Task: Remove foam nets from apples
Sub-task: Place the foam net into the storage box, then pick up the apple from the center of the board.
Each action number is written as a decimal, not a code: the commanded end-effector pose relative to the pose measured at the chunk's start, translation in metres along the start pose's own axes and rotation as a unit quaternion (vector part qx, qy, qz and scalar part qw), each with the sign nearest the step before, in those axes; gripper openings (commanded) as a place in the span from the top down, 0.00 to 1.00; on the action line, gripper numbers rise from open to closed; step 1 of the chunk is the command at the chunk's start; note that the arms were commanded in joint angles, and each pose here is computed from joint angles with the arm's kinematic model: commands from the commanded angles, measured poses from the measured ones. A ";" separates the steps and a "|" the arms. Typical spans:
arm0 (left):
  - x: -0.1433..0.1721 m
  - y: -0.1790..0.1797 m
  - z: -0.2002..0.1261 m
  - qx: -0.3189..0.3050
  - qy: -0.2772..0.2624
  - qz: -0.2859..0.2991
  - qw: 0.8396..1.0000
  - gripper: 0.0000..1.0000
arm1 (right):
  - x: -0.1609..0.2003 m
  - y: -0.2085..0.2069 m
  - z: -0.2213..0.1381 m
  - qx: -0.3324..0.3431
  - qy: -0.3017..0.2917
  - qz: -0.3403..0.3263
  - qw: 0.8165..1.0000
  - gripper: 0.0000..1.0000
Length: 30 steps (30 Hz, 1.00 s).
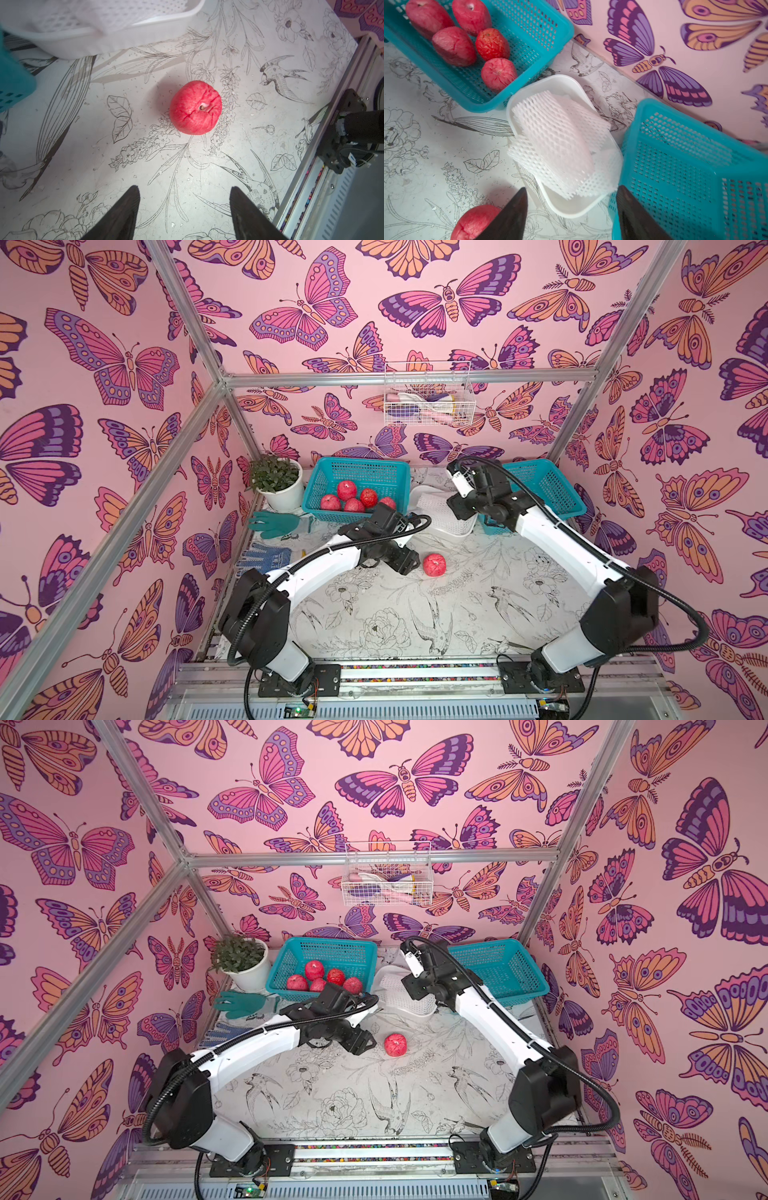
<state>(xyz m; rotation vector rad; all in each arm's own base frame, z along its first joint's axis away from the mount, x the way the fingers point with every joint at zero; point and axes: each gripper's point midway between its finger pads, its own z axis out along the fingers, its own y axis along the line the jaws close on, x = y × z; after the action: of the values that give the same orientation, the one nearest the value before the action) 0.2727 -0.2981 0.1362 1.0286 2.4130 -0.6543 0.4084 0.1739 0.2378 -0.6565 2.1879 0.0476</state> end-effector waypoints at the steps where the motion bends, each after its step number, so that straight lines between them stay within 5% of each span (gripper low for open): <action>1: -0.002 -0.010 0.018 -0.002 0.021 0.037 0.999 0.25 | 0.010 -0.031 -0.025 0.044 -0.015 0.071 0.996 0.29; 12: -0.001 -0.019 0.075 -0.004 0.094 0.074 0.993 0.20 | 0.075 -0.070 -0.064 0.101 -0.005 0.136 0.986 0.19; 30: -0.003 -0.010 0.106 -0.003 0.120 0.101 0.988 0.18 | 0.077 -0.064 -0.045 0.078 0.004 0.150 0.986 0.15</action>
<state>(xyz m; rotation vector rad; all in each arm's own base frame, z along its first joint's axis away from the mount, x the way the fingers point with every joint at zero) 0.2901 -0.3653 0.0630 1.3420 2.4595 -0.4672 0.3613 0.0725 0.2183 -0.2549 2.2643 0.0052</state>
